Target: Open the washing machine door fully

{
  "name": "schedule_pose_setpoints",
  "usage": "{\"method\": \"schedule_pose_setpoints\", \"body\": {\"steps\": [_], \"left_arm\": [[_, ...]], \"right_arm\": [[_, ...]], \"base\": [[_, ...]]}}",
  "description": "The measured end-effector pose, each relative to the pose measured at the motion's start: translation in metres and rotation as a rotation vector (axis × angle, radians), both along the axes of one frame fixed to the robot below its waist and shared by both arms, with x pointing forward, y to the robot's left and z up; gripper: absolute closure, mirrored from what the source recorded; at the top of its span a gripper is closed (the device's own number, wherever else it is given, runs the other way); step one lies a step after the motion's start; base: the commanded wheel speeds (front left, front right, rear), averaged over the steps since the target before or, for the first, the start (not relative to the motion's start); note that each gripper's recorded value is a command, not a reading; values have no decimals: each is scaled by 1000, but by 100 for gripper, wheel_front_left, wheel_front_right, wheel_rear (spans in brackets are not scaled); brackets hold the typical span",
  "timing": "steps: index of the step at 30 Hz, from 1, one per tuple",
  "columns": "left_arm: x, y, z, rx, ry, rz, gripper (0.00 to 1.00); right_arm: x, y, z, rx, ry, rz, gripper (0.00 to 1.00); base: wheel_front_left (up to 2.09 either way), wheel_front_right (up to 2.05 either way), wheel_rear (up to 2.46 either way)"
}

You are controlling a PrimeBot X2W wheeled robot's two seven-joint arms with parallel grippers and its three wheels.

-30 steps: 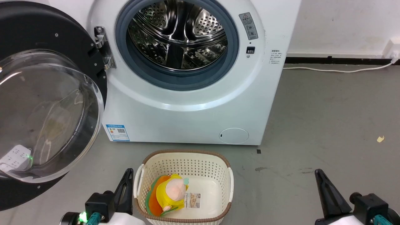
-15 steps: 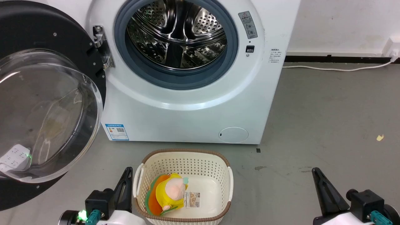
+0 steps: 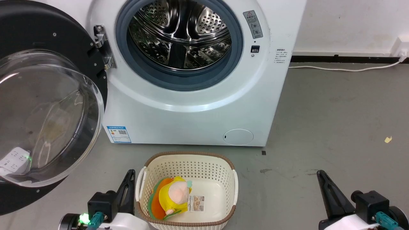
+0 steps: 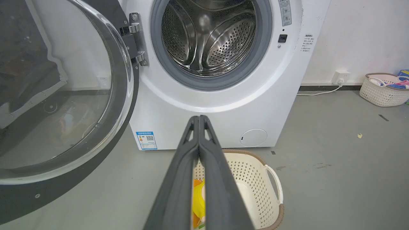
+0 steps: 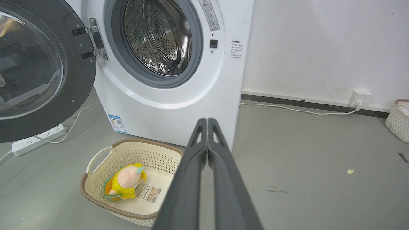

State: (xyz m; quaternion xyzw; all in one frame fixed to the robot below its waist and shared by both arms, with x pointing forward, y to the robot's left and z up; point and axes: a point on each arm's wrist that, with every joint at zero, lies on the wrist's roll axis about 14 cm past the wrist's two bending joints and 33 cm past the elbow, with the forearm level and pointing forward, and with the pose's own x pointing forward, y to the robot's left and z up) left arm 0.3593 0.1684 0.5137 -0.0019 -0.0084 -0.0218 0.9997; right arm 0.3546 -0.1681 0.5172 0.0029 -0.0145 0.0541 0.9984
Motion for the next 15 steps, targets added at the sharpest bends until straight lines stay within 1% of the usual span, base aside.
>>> {"method": "schedule_pose_setpoints", "body": {"steps": [15], "left_arm": [[5, 4, 5, 14, 1, 17, 100]], "right_arm": [[5, 2, 1, -19, 14, 7, 100]], "base": [[0, 0, 0]]}}
